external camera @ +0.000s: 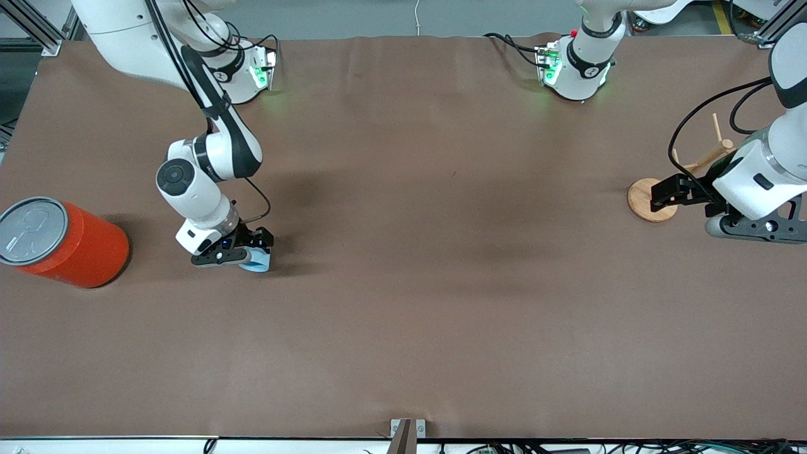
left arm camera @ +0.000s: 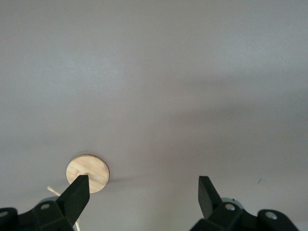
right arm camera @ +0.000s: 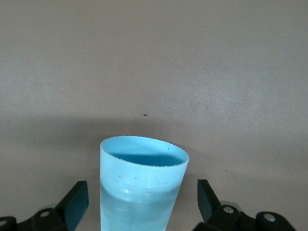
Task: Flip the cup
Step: 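Close the right gripper around the light-blue cup, then lift the cup with the right gripper and carry it toward the table middle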
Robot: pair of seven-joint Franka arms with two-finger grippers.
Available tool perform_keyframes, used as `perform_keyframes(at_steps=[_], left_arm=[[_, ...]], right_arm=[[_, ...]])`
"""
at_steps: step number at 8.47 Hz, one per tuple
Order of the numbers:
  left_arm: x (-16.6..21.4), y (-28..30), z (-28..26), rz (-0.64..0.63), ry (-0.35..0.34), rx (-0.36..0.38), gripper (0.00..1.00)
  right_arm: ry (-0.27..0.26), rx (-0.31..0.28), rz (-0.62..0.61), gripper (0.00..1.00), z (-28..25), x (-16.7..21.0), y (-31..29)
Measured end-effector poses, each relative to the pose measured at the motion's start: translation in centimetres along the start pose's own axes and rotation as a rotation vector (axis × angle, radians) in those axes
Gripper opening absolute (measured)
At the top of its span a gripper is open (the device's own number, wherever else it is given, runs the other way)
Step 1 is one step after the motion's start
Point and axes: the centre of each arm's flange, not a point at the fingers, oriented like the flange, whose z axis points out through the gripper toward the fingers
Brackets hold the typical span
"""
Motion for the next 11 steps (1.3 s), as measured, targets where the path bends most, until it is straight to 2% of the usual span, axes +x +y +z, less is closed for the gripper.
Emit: perform_keyframes(at_steps=[4,5,6,8,11], left_arm=[[0.0,0.0,0.0,0.0,0.0,0.0,1.0],[0.0,0.0,0.0,0.0,0.0,0.0,1.0],[0.0,0.0,0.0,0.0,0.0,0.0,1.0],[0.01,-0.01,-0.01,0.0,0.001,0.0,1.0],[0.01,-0.01,-0.01,0.0,0.001,0.0,1.0]], right_arm=[[-0.006,0.0,-0.002,0.96,0.88,0.02,-0.12],[-0.008,-0.001,-0.002,0.91,1.07,-0.02,-0.13],[-0.007,0.0,-0.003,0.8,1.0,0.03,-0.17],[-0.002,0.001,-0.003,0.71,0.68,0.31,-0.23],[-0.005,0.001,-0.005,0.71,0.63,0.56,-0.29]])
